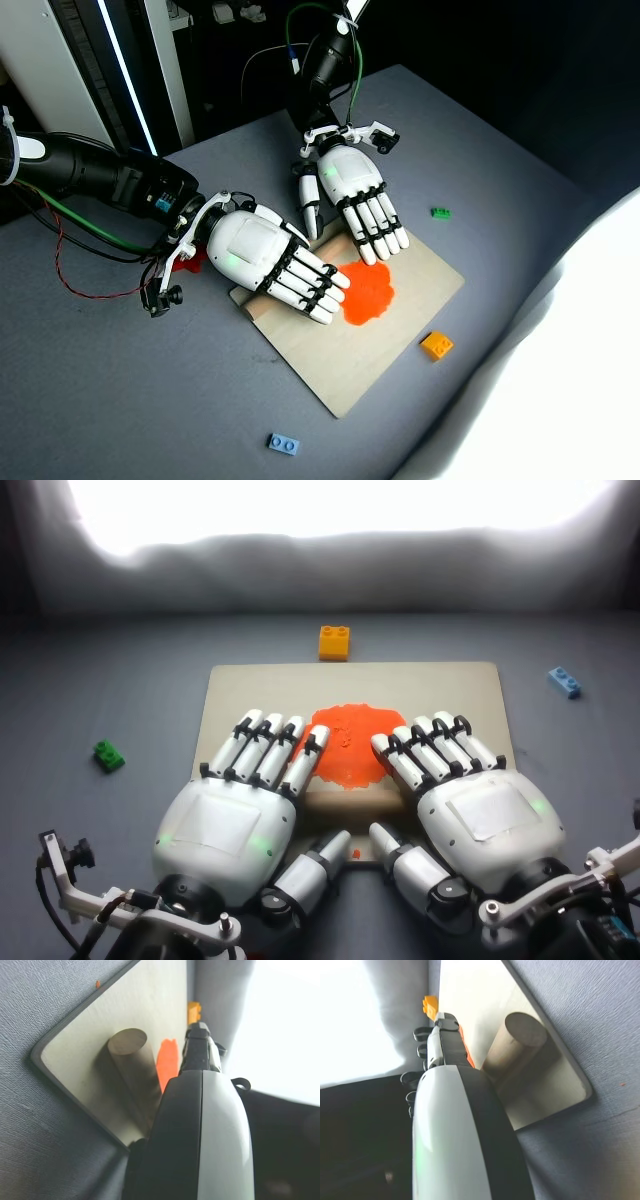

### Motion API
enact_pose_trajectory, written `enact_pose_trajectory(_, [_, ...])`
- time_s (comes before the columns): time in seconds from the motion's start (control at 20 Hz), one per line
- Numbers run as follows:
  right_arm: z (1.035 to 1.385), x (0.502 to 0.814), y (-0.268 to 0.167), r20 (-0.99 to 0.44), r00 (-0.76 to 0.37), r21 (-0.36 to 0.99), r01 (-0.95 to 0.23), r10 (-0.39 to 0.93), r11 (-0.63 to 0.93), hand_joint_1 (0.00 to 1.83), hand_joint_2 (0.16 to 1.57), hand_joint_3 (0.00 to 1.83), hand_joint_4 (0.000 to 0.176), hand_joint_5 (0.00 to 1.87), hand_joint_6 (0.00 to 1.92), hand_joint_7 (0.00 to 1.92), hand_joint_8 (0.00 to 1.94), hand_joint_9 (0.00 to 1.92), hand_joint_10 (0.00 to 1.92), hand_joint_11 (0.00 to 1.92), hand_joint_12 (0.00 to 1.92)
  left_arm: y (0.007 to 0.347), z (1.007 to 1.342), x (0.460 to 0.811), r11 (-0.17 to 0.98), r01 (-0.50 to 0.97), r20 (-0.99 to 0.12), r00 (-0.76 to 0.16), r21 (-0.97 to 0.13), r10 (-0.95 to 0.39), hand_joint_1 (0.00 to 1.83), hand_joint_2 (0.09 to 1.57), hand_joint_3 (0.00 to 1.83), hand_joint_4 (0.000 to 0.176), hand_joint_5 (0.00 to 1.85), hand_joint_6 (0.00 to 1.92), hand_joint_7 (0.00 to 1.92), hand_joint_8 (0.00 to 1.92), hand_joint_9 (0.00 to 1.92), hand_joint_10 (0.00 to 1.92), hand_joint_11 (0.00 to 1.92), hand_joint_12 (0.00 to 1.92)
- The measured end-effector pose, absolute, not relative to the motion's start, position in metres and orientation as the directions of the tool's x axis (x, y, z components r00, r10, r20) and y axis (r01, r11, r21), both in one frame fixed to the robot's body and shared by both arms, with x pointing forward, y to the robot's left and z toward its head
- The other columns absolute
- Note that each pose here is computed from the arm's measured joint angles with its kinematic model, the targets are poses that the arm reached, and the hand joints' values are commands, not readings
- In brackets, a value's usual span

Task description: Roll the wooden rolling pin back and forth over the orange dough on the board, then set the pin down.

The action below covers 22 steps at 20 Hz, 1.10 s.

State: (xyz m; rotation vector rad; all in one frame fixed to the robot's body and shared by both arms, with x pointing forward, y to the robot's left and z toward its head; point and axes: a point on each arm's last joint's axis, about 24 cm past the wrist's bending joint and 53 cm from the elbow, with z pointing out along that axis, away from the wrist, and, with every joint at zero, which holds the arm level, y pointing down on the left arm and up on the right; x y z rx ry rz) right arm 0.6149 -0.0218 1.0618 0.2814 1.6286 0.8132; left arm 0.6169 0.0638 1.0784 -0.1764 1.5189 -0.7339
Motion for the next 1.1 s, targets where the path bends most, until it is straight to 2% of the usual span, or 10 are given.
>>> enact_pose_trajectory(0.35, [1.066, 0.622, -0.023, -0.765, -0.219, 0.644, -0.26, 0.605, 0.72, 0.0, 1.57, 0.11, 0.0, 0.13, 0.01, 0.09, 0.0, 0.04, 0.01, 0.0, 0.02, 0.07, 1.078, 0.623, 0.773, 0.314, -0.829, -0.103, -0.552, -0.55, 0.0, 1.47, 0.01, 0.0, 0.02, 0.01, 0.03, 0.01, 0.01, 0.0, 0.0, 0.0])
enact_pose_trajectory(0.4, [1.066, 0.623, -0.023, -0.765, -0.217, 0.644, -0.259, 0.606, 0.72, 0.0, 1.57, 0.1, 0.0, 0.14, 0.01, 0.11, 0.0, 0.06, 0.01, 0.0, 0.1, 0.071, 1.078, 0.624, 0.771, 0.311, -0.827, -0.104, -0.555, -0.553, 0.0, 1.47, 0.01, 0.0, 0.01, 0.0, 0.03, 0.01, 0.0, 0.0, 0.0, 0.0])
enact_pose_trajectory(0.5, [1.066, 0.626, -0.025, -0.765, -0.214, 0.645, -0.255, 0.608, 0.721, 0.0, 1.57, 0.09, 0.0, 0.14, 0.01, 0.11, 0.0, 0.05, 0.01, 0.0, 0.11, 0.072, 1.078, 0.625, 0.77, 0.306, -0.824, -0.105, -0.559, -0.557, 0.0, 1.46, 0.01, 0.0, 0.02, 0.01, 0.05, 0.01, 0.02, 0.01, 0.0, 0.0])
enact_pose_trajectory(0.55, [1.067, 0.626, -0.025, -0.765, -0.211, 0.644, -0.258, 0.608, 0.72, 0.0, 1.57, 0.1, 0.0, 0.15, 0.01, 0.11, 0.0, 0.06, 0.01, 0.0, 0.2, 0.073, 1.079, 0.627, 0.773, 0.304, -0.825, -0.1, -0.557, -0.556, 0.0, 1.46, 0.01, 0.0, 0.02, 0.01, 0.05, 0.01, 0.02, 0.01, 0.0, 0.0])
enact_pose_trajectory(0.65, [1.067, 0.627, -0.025, -0.766, -0.214, 0.643, -0.258, 0.607, 0.721, 0.0, 1.57, 0.1, 0.0, 0.14, 0.0, 0.11, 0.0, 0.06, 0.01, 0.0, 0.21, 0.076, 1.079, 0.631, 0.775, 0.293, -0.823, -0.093, -0.56, -0.56, 0.0, 1.46, 0.01, 0.0, 0.01, 0.0, 0.04, 0.01, 0.01, 0.0, 0.0, 0.0])
enact_pose_trajectory(0.9, [1.066, 0.633, -0.029, -0.773, -0.203, 0.635, -0.256, 0.602, 0.729, 0.0, 1.57, 0.11, 0.0, 0.1, 0.0, 0.09, 0.0, 0.03, 0.01, 0.0, 0.03, 0.072, 1.077, 0.634, 0.775, 0.304, -0.828, -0.105, -0.554, -0.551, 0.0, 1.45, 0.0, 0.0, 0.02, 0.01, 0.03, 0.01, 0.01, 0.0, 0.0, 0.0])
enact_pose_trajectory(1.1, [1.066, 0.636, -0.031, -0.774, -0.197, 0.634, -0.256, 0.602, 0.73, 0.0, 1.57, 0.1, 0.0, 0.09, 0.0, 0.08, 0.0, 0.02, 0.01, 0.0, 0.02, 0.066, 1.076, 0.64, 0.773, 0.306, -0.828, -0.124, -0.556, -0.547, 0.0, 1.46, 0.01, 0.0, 0.02, 0.0, 0.04, 0.01, 0.01, 0.01, 0.0, 0.0])
